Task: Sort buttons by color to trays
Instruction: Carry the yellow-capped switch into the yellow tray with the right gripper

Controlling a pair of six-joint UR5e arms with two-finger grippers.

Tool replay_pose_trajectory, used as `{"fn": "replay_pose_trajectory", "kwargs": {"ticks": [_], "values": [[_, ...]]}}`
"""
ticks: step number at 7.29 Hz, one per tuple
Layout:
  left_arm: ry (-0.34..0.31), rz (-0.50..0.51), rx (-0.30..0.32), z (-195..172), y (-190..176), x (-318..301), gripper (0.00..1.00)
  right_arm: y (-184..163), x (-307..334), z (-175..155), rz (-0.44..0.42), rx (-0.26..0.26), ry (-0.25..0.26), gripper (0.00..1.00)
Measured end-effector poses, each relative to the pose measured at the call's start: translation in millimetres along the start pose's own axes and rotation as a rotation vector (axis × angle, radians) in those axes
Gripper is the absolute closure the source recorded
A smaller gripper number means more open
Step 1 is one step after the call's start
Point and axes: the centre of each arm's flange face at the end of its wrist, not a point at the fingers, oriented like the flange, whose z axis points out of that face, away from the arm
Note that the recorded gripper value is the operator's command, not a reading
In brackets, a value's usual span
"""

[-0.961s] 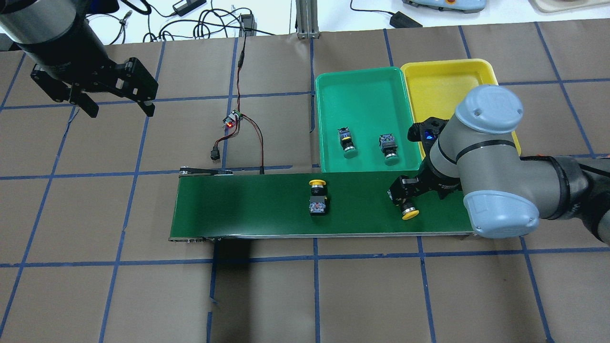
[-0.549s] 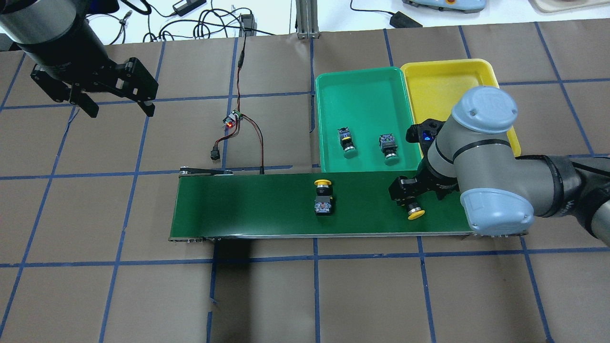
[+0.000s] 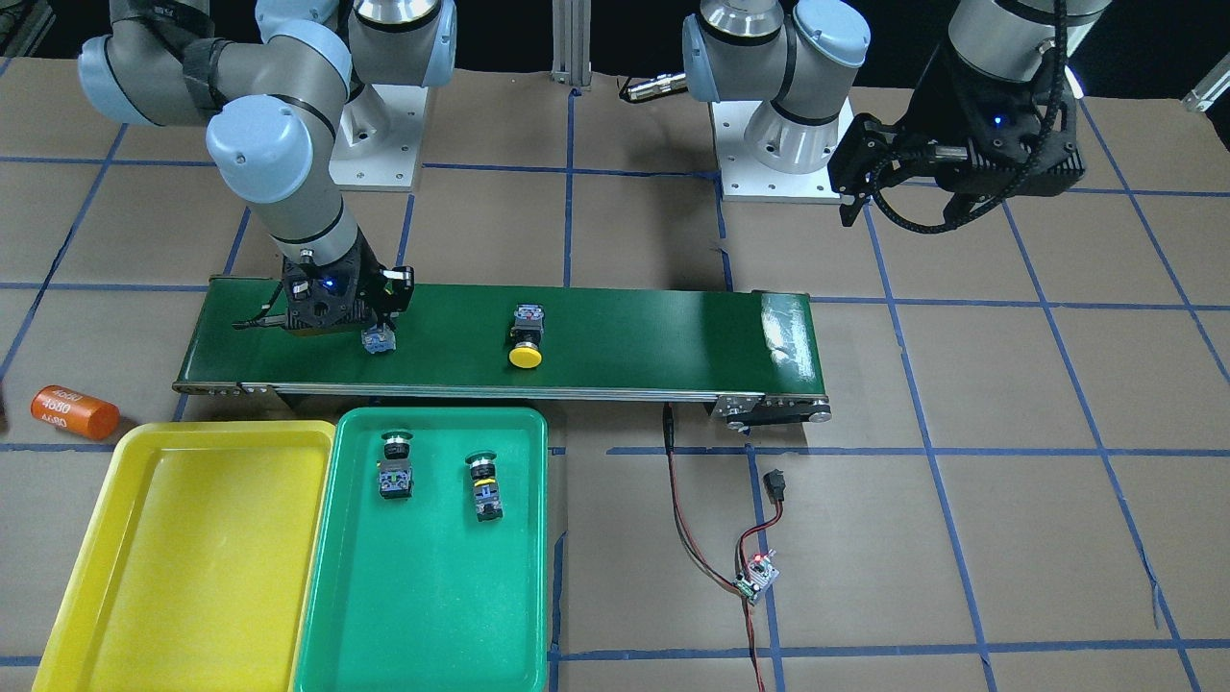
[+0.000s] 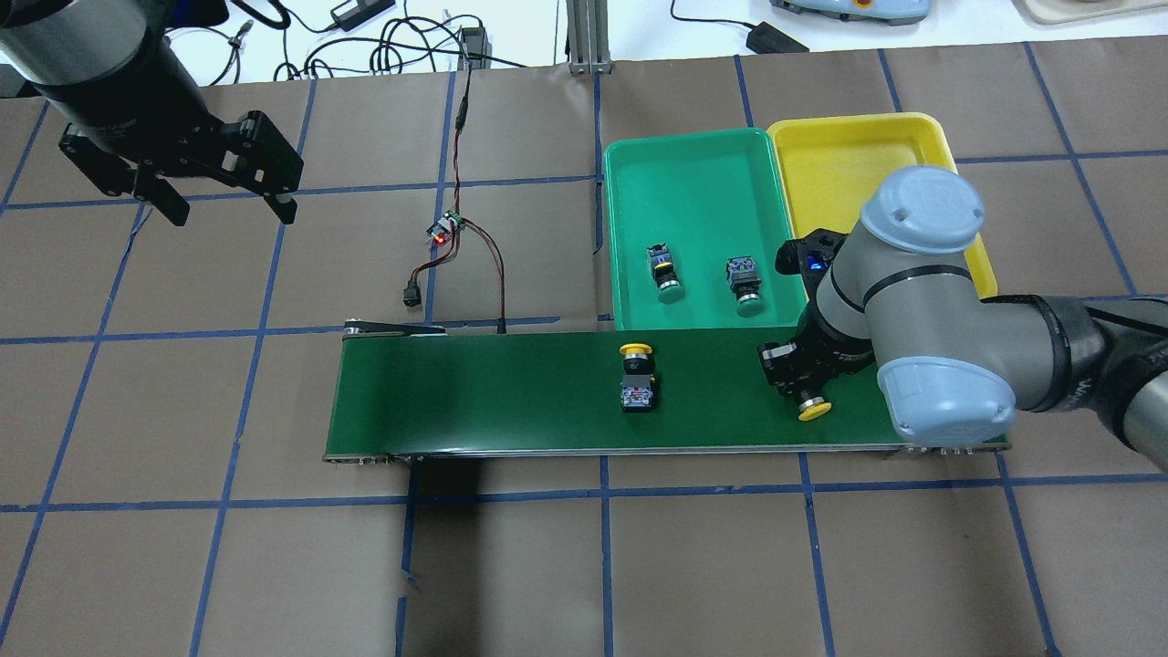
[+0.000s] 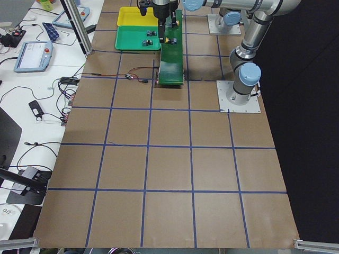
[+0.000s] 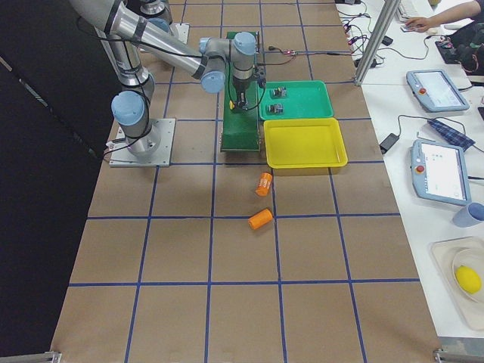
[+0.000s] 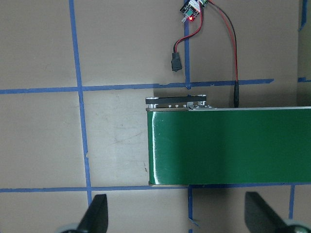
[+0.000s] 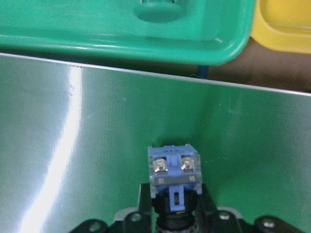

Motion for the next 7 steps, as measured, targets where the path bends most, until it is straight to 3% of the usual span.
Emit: {"fn": "replay_pose_trajectory", "kwargs": {"ticks": [2, 5, 6, 7], "values": [[0.0, 0.0, 0.0, 0.1, 0.2, 0.0, 0.0, -23.4, 5.9, -23.3, -0.003, 0.049, 0.013, 1.0], [0.0, 0.0, -0.001, 0.4, 0.5, 0.1, 0.0, -122.5, 58.1, -58.3, 0.029, 0.099, 0.055, 1.0], [0.0, 0.0, 0.0, 0.2, 0.8, 0.1, 0.0, -149.9, 96.5, -52.3, 0.045, 0.093, 0.055, 0.83], [0.0, 0.0, 0.0, 0.3, 0.8, 0.1, 0.0, -168.8, 135.0, -38.8, 0.052, 0.082, 0.048, 0.3]]}}
